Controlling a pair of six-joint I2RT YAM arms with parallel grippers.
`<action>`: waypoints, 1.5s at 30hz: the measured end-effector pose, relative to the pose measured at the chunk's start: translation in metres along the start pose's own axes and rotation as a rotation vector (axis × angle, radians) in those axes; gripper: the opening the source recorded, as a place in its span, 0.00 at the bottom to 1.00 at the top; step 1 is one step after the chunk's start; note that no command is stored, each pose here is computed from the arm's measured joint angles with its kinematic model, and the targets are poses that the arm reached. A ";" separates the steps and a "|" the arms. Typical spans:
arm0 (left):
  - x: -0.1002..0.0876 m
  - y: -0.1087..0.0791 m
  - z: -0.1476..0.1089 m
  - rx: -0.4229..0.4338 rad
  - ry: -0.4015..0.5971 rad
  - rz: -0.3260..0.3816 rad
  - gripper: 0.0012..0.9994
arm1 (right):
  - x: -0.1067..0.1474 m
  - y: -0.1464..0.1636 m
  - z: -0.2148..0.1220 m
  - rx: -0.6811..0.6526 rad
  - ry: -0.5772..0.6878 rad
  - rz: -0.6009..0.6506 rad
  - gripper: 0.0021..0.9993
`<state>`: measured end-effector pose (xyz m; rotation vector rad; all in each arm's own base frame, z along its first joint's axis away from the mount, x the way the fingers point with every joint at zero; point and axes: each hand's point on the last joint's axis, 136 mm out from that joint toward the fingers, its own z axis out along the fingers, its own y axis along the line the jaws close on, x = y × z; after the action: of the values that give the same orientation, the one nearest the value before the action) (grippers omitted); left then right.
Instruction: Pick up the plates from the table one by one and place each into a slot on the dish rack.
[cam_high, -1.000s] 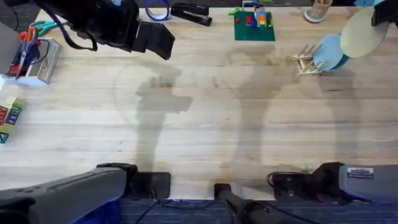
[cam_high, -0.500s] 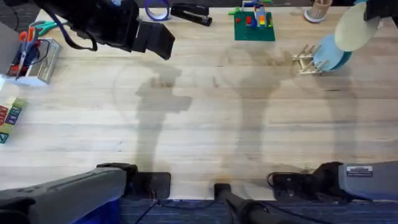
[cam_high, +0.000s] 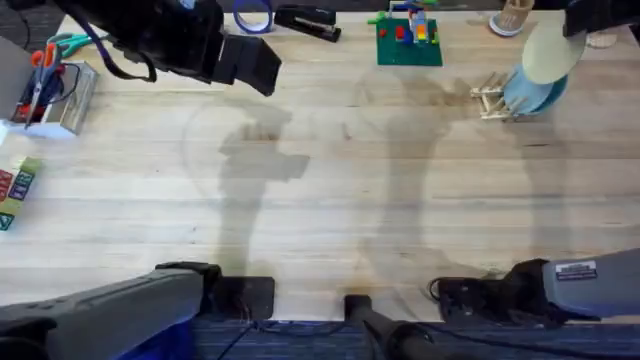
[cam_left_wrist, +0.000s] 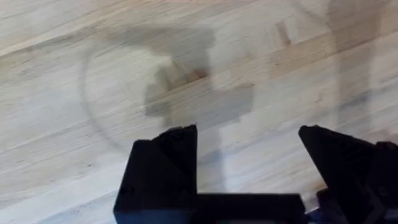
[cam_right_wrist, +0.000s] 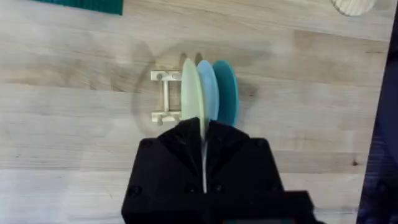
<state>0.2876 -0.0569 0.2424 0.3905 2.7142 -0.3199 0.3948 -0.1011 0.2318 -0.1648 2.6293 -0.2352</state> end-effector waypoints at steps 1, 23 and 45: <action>0.000 0.000 0.000 0.000 0.000 0.000 0.99 | 0.000 0.000 0.000 0.000 -0.001 0.000 0.03; 0.000 0.000 0.000 0.000 0.000 0.000 0.99 | 0.006 0.000 0.027 -0.008 0.064 0.006 0.03; 0.000 0.000 0.000 0.000 0.000 0.000 0.99 | 0.011 -0.003 0.037 0.007 0.097 0.012 0.03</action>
<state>0.2876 -0.0569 0.2424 0.3909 2.7141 -0.3198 0.4034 -0.1106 0.1952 -0.1382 2.7245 -0.2546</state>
